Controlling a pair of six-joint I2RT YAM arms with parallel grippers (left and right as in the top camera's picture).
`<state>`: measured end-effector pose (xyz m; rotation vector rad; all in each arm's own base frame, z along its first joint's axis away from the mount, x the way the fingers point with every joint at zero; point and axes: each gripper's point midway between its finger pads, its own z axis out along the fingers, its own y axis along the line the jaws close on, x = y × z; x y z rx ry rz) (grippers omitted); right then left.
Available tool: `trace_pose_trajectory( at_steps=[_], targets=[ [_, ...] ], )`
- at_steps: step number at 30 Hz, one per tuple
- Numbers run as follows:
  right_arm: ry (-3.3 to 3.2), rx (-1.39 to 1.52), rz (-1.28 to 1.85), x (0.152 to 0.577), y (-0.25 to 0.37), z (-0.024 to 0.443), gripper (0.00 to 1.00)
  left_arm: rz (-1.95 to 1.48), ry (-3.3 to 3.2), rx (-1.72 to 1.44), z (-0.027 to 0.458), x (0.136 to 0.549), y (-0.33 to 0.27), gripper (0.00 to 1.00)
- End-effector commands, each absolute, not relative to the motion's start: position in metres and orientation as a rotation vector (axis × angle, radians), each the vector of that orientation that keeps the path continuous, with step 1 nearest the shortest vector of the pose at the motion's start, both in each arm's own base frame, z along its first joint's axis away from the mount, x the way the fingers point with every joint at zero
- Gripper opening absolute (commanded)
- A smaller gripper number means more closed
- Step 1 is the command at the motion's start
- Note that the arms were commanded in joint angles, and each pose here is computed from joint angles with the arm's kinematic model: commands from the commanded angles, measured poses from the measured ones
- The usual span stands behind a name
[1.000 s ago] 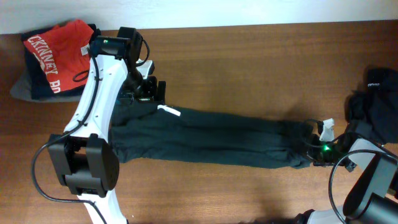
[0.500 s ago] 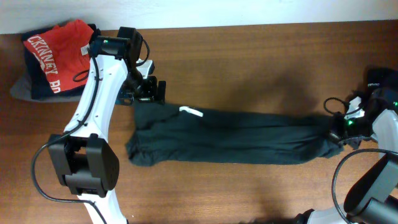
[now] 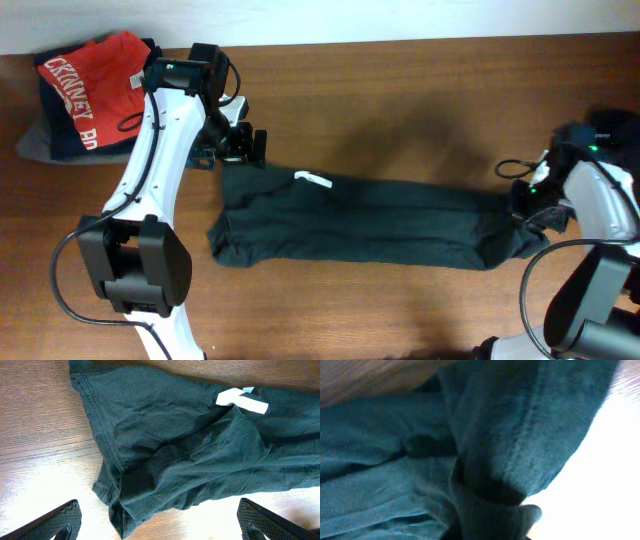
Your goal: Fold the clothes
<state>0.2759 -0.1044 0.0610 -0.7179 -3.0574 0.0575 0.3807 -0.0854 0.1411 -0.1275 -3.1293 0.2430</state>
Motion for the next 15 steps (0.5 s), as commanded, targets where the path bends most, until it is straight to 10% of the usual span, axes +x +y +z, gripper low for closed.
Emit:
trace_pose_trajectory(
  at_steps=[1, 15],
  targets=[
    [-3.06, -0.646, 0.172, 0.279, -0.094, 0.063, 0.04, 0.25, -3.137, -0.118, 0.145, 0.379, -0.086, 0.99],
    [-3.102, -0.331, 0.18, 0.287, -0.022, 0.063, 0.04, 0.25, -3.137, -0.128, 0.145, 0.379, -0.086, 0.99]
  ],
)
